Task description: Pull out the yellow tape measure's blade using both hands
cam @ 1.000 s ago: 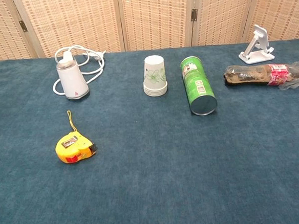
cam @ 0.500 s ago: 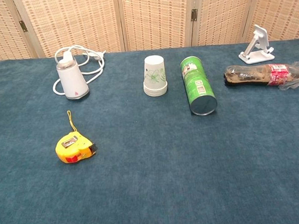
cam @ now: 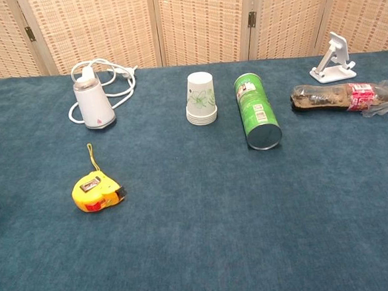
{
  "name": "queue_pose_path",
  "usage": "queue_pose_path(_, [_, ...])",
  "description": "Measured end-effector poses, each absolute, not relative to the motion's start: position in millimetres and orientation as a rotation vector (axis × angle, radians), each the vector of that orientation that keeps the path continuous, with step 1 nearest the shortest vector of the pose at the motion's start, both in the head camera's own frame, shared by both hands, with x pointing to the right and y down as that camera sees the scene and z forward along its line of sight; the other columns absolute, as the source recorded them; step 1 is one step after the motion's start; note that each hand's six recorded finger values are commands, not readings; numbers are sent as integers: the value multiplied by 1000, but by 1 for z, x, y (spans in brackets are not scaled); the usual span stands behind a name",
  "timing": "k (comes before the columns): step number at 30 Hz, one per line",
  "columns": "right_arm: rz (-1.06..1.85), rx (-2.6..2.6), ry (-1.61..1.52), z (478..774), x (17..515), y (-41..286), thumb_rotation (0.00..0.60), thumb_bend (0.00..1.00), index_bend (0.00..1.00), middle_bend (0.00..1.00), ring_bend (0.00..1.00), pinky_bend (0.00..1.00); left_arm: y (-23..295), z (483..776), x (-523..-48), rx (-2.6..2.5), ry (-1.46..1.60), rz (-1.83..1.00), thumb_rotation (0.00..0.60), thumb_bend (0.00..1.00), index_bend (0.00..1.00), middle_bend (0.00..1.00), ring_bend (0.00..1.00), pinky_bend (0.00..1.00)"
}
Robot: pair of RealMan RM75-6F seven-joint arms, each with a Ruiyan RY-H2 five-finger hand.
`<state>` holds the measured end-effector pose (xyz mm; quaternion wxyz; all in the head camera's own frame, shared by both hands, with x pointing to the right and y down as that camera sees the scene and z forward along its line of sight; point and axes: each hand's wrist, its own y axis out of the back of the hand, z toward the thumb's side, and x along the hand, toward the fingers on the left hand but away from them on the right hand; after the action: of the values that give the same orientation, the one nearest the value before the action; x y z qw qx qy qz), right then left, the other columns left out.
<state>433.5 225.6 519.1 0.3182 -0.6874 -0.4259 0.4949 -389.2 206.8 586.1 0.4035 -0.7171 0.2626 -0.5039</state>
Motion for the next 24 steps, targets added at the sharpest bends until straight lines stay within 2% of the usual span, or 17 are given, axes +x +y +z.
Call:
queue_pose_path(2, [1301,-1808,-1118,519,433,226,600,234,213,235,185,105,204,594,-381,-1859,611,-1254,600,600,220,177,186,42])
queue_pose_path(8, [1305,-1801,-1120,517,433,226,600,234,213,235,184,105,196,615,-357,-1946,435,-1219,600,641,225,193,176,37])
queue_pose_path(13, [1313,-1797,-1120,516,434,227,600,234,212,235,184,105,191,630,-342,-1996,318,-1217,600,741,215,195,143,15])
queue_pose_path(24, [1323,-1799,-1117,518,435,227,600,234,212,235,184,105,180,659,-308,-2052,197,-1223,600,804,173,185,93,1])
